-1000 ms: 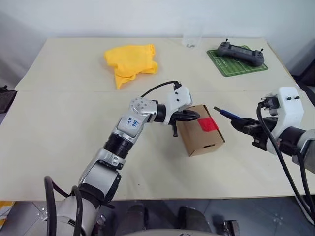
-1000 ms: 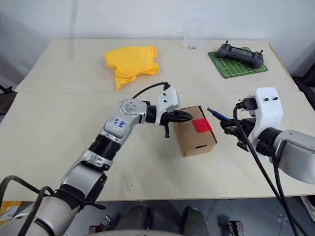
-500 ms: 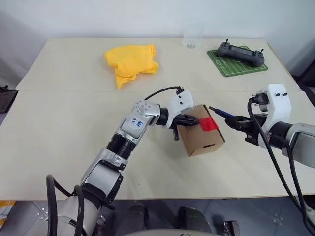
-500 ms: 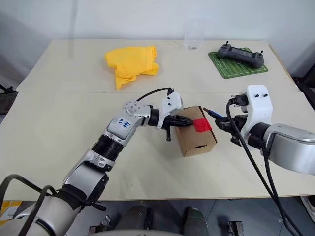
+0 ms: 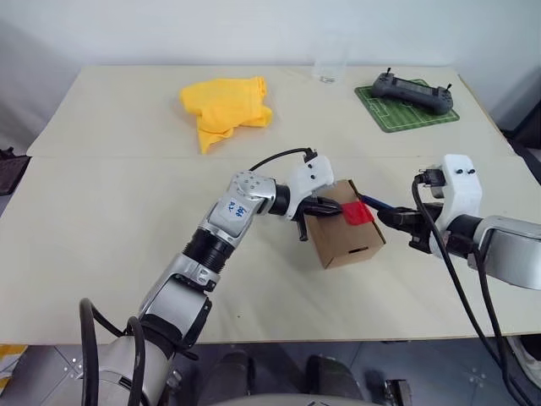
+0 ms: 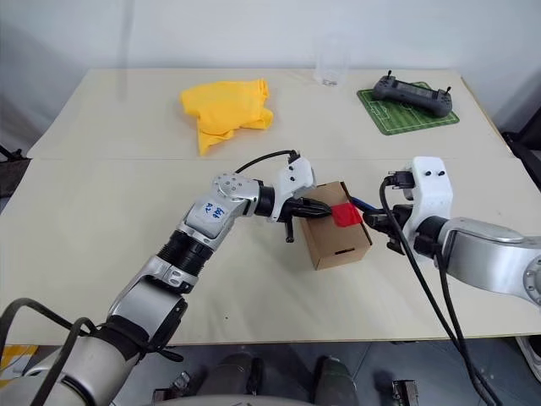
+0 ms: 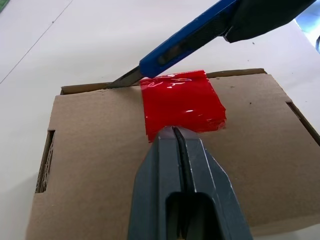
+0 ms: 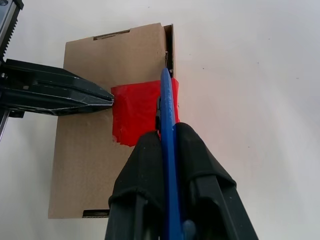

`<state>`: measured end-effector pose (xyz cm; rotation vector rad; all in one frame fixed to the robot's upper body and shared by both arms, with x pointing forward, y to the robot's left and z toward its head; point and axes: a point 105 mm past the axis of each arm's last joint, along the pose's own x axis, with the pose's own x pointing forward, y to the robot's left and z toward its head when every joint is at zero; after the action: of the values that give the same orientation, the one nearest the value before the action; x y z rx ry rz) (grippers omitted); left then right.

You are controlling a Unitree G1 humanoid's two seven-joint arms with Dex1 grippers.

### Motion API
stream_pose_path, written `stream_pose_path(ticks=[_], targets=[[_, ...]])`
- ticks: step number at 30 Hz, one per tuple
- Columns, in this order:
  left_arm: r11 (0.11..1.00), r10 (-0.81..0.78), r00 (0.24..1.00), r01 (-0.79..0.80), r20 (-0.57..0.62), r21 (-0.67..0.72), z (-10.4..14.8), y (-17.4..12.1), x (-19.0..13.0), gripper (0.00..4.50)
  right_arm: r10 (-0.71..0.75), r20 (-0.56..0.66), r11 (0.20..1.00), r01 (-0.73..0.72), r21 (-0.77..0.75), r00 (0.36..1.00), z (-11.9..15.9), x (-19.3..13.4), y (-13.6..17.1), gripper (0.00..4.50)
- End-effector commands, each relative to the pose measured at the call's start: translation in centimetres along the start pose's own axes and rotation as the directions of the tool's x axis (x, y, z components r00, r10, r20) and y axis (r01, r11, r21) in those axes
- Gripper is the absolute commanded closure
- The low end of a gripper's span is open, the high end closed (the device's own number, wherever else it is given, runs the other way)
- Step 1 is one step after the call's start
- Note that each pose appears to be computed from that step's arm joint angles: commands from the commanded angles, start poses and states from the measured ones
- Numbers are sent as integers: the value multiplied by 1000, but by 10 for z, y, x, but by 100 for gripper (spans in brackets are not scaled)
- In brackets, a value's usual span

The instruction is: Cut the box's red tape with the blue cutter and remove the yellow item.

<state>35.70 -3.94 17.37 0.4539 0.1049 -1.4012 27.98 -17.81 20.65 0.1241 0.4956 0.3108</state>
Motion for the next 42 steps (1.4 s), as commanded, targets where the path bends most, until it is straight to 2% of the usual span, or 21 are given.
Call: stream_pose_path(ticks=[1,11,19,42], targets=[[1000,-12,999,11,-31,-7,-8,-4,2,450,13,5,1000,-13,-6,1000,1,-2,5,442],[1000,-3,996,4,-89,9,-17,-6,5,450,18,-52,1000,-18,-2,998,-13,-2,5,442],[999,-15,980,21,-200,28,-38,-14,12,450,61,-76,998,-62,0,995,-15,-2,5,442],[1000,-9,980,8,-200,-4,-44,-22,20,450,72,-239,996,-81,-29,968,-41,-21,-13,442]])
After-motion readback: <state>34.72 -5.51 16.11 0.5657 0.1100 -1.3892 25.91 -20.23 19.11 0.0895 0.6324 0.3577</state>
